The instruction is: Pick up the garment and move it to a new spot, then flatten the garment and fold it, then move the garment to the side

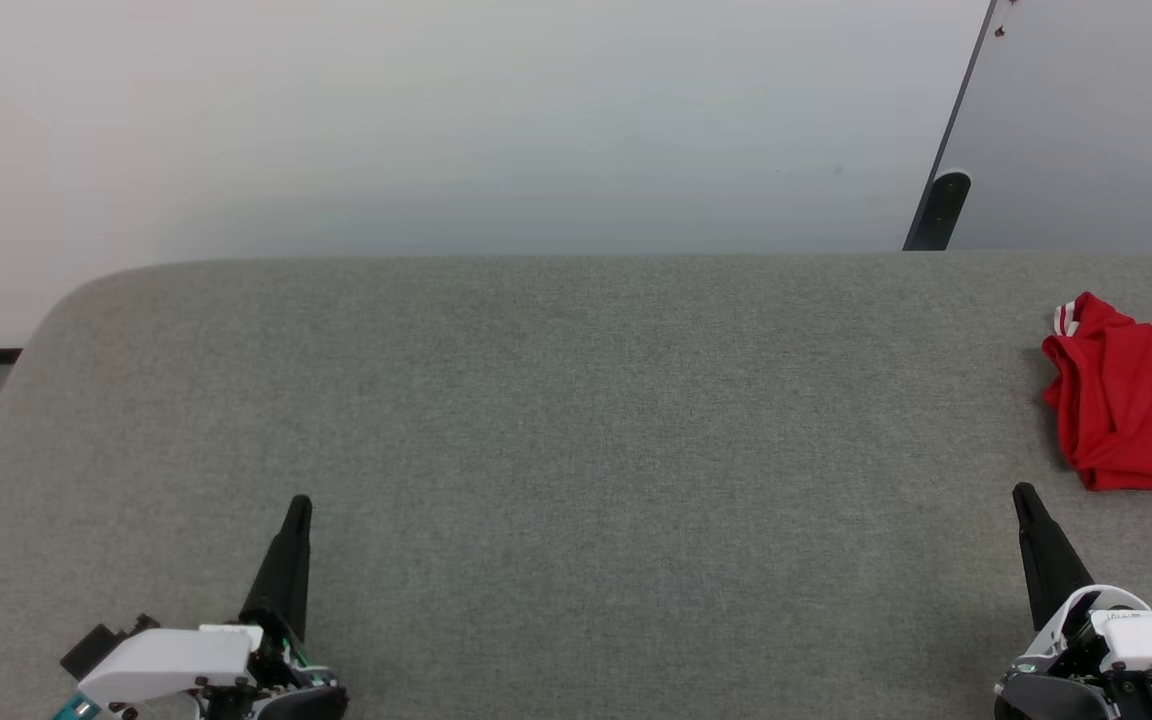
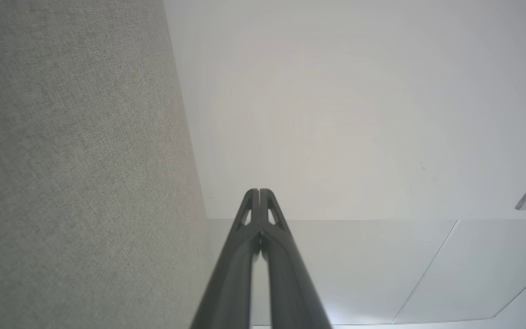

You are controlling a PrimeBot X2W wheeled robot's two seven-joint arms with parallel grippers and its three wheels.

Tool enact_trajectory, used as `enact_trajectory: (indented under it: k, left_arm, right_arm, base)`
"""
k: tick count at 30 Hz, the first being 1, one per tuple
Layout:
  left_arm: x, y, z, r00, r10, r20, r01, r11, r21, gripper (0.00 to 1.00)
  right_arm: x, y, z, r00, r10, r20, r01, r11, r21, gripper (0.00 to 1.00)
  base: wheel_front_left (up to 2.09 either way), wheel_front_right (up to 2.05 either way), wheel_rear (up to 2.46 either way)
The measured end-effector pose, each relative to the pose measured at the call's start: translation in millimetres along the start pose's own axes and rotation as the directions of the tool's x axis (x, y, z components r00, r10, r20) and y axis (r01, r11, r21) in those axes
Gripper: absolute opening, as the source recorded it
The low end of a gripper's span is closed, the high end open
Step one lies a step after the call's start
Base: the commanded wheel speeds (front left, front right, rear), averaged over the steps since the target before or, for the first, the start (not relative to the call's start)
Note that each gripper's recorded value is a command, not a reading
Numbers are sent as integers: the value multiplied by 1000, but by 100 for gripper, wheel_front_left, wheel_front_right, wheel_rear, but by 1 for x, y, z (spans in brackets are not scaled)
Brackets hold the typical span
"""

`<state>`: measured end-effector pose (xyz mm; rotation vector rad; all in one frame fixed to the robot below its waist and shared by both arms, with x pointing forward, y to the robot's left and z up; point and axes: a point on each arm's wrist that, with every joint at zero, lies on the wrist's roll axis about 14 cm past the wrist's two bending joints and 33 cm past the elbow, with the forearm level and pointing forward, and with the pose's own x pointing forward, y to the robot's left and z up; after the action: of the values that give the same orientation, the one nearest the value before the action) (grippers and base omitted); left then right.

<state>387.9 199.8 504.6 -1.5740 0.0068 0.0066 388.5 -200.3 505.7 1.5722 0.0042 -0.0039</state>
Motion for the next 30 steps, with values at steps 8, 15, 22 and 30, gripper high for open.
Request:
enact_trajectory:
  k: [8, 15, 22, 30]
  left_arm:
    - [0, 0, 0, 1000, 0, 0, 0, 1000, 0, 0]
    - [0, 0, 0, 1000, 0, 0, 0, 1000, 0, 0]
    - [0, 0, 0, 1000, 0, 0, 0, 1000, 0, 0]
    - [0, 0, 0, 1000, 0, 0, 0, 1000, 0, 0]
  right_arm:
    - [0, 0, 0, 1000, 0, 0, 0, 1000, 0, 0]
    - [0, 0, 0, 1000, 0, 0, 0, 1000, 0, 0]
    - [0, 0, 0, 1000, 0, 0, 0, 1000, 0, 0]
    - [0, 0, 0, 1000, 0, 0, 0, 1000, 0, 0]
  base:
    - [0, 0, 0]
    - [0, 0, 0]
    - [0, 0, 0]
    - [0, 0, 0]
